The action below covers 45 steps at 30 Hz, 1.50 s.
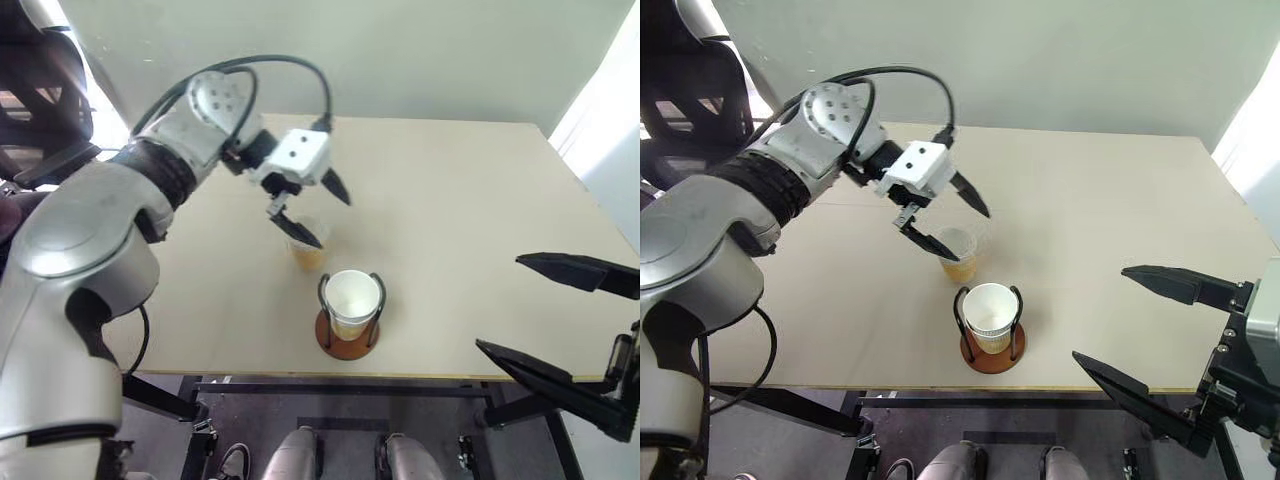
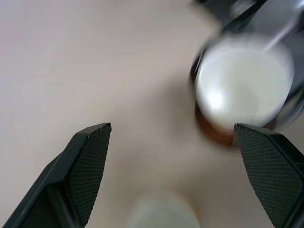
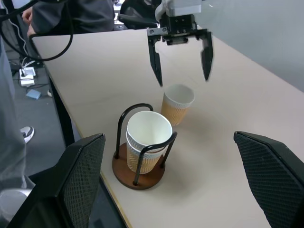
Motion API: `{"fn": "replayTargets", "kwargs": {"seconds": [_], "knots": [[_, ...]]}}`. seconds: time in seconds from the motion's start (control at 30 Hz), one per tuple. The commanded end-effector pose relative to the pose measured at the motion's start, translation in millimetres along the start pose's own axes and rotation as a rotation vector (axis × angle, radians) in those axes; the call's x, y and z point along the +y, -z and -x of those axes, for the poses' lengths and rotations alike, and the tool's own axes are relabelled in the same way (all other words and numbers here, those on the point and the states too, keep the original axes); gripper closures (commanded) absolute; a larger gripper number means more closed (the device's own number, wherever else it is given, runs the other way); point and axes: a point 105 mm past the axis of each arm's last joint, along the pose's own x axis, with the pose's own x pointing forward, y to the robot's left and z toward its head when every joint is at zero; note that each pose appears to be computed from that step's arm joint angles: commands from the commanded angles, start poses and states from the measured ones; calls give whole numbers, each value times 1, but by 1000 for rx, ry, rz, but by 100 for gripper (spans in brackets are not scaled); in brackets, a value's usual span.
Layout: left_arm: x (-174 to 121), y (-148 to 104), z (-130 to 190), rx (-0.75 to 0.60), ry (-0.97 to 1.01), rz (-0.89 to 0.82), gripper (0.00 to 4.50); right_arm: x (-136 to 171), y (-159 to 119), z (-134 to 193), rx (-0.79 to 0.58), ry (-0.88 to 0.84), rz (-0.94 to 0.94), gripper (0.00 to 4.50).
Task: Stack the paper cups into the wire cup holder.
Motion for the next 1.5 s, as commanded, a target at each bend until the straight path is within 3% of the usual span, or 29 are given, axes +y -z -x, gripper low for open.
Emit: {"fn": "replayTargets", "kwargs": {"seconds": [0.03, 0.27, 0.77, 0.87, 1.2, 1.33, 1.43, 1.5], "knots": [[-6, 26, 19, 113, -44, 68, 6, -7, -3, 1, -26, -8, 11, 0], [-17, 48, 4, 128, -27, 149, 6, -14, 0, -2, -20, -43, 21, 0], [-24, 61, -44, 153, 44, 148, 6, -8, -1, -2, -13, -50, 14, 0], [-25, 64, -48, 169, 47, 137, 63, -7, -1, -1, -7, -43, 10, 0], [-20, 53, -40, 141, 50, 124, 434, -14, 3, 9, 31, 24, -5, 0], [-12, 45, -31, 120, 8, 102, 445, -15, 3, 12, 35, 33, -3, 0], [13, 9, -14, -52, -113, 86, 445, -17, 2, 14, 37, 48, 5, 0], [27, -28, -1, -203, -154, 26, 445, -19, 1, 16, 35, 67, 13, 0]]}}
